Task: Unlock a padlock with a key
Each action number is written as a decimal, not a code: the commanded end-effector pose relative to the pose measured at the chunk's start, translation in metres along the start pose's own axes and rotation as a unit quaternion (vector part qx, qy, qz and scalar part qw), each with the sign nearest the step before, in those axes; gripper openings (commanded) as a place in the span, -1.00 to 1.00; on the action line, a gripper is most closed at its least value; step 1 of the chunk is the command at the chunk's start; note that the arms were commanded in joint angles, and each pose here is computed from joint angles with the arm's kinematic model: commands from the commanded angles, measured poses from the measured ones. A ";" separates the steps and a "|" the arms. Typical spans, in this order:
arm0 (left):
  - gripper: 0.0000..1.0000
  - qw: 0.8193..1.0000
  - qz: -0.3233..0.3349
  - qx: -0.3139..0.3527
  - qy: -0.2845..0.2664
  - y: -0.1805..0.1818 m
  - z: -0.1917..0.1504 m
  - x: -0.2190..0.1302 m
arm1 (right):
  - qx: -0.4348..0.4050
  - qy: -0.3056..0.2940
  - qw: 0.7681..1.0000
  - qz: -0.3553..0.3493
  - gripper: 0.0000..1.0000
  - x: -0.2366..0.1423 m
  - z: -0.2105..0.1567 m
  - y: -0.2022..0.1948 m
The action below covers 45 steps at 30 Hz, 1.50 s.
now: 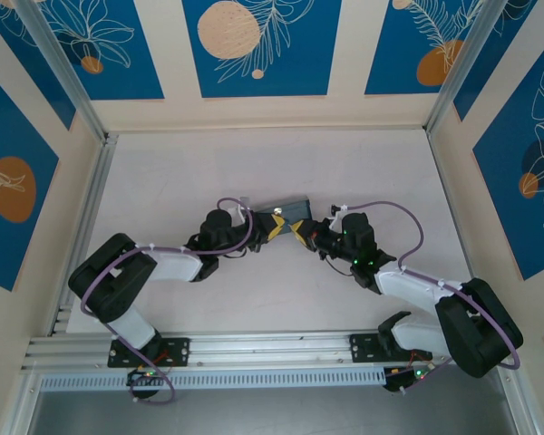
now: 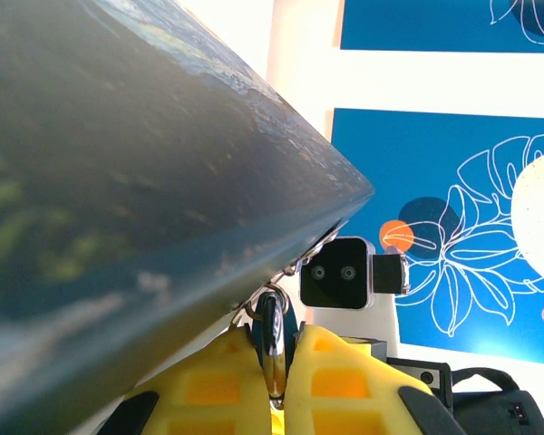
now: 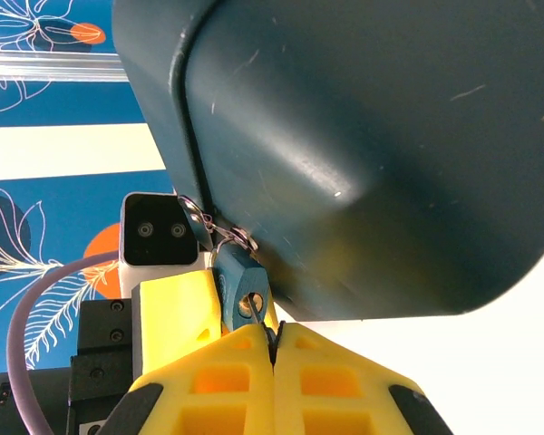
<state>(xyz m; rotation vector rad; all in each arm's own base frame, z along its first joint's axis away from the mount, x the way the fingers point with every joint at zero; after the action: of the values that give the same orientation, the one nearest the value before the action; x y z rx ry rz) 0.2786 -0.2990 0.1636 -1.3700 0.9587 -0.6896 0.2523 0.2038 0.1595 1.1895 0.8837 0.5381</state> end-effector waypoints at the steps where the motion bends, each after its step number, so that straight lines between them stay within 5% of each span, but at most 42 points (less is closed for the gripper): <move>1: -1.00 1.000 -0.008 0.002 0.011 0.001 -0.002 0.002 | -0.024 -0.004 0.999 0.027 -1.00 -0.001 0.002 0.021; 18: -1.00 0.999 -0.043 0.003 0.032 -0.020 -0.009 -0.002 | -0.112 0.035 0.991 0.060 -1.00 0.008 0.015 0.006; 35: -1.00 0.998 -0.057 -0.002 0.029 -0.022 -0.011 0.002 | -0.046 0.037 0.993 0.100 -1.00 0.034 0.002 0.007; 45: -1.00 0.998 -0.057 -0.005 0.034 -0.021 -0.014 0.000 | -0.089 0.050 0.991 0.089 -1.00 0.034 0.017 -0.004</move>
<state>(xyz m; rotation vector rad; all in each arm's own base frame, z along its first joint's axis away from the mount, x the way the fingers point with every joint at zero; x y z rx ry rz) 0.2927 -0.2893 0.1612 -1.4257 0.8876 -0.6203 0.2827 0.2152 0.1455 1.1693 0.8024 0.7502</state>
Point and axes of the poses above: each hand's point on the last joint's axis, 136 mm out from that joint toward the fingers, its own x axis out along the fingers, its own y axis along the line the jaws close on, z = x × y, the point moved 4 cm from there along -x, back along the fingers, and after that the axes turned 3 degrees about -x, right-handed, at the moved point
